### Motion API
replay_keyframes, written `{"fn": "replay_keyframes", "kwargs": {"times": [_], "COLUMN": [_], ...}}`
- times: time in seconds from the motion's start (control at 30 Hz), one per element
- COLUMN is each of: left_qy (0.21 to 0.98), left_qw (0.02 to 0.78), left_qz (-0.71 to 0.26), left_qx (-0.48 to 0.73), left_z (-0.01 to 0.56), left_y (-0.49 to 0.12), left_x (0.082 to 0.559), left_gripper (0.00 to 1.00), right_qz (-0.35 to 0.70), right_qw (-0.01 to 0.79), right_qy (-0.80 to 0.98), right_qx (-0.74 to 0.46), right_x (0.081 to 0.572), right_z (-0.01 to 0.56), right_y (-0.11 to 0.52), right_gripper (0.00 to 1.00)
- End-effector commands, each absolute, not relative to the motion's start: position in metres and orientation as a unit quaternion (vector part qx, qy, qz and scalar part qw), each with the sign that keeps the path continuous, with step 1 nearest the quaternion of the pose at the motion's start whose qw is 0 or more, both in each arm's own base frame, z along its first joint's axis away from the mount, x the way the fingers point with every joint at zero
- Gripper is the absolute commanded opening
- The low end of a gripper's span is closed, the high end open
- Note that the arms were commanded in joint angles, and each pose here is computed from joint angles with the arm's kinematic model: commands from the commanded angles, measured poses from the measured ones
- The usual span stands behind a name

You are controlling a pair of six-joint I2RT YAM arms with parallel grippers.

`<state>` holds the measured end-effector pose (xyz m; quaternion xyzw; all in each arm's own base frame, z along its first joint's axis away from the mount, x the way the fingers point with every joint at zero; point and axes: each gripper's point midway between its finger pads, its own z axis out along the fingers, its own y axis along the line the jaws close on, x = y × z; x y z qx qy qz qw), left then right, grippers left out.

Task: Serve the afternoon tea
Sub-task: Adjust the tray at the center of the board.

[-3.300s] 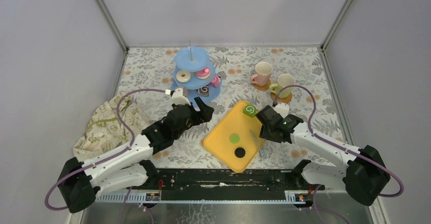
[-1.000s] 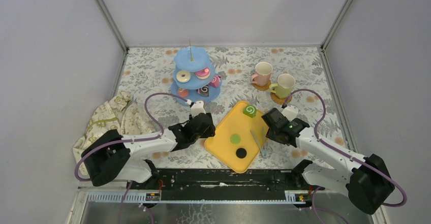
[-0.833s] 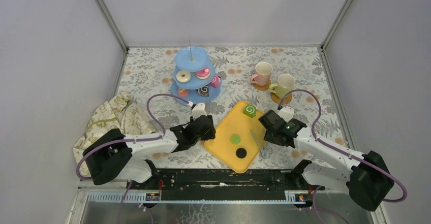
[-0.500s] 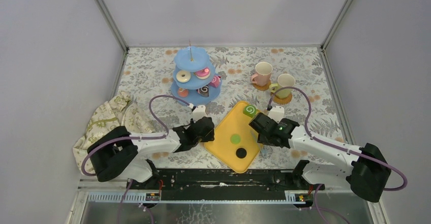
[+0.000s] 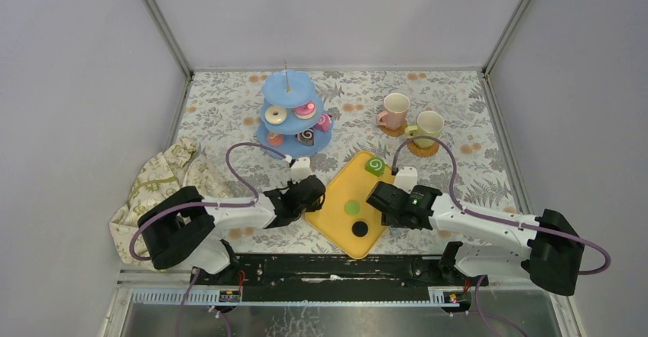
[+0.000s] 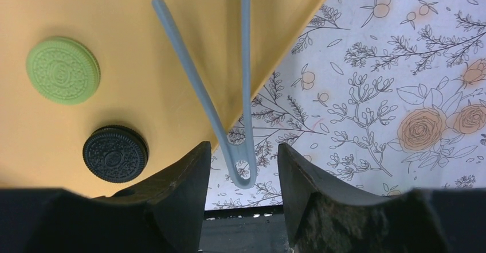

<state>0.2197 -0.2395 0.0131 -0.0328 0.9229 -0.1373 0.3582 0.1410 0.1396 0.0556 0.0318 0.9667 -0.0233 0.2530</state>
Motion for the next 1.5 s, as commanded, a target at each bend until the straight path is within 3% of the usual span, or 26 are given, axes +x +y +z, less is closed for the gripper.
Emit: {"fn": "replay_keyframes", "kwargs": {"times": [0.0,0.77,1.47], "left_qy": [0.927,0.914,0.911], "left_qw": [0.363,0.403,0.408], "left_qz": [-0.091,-0.05,-0.051], "left_qx": [-0.036,-0.023,-0.028], "left_z": [0.002,0.019,0.023], "left_y": [-0.224,-0.229,-0.226], "left_x": [0.221,0.252,0.265], "left_gripper": [0.35,0.34,0.35], "right_qz": [-0.034,-0.045,-0.066], "right_qw": [0.272,0.282,0.329], "right_qy": [0.961,0.958,0.941], "right_qx": [0.033,-0.01,-0.042], "right_x": [0.144,0.147,0.172], "right_z": [0.059,0.043,0.031], "right_y": [0.141,0.153,0.16], "right_gripper": [0.54,0.61,0.62]}}
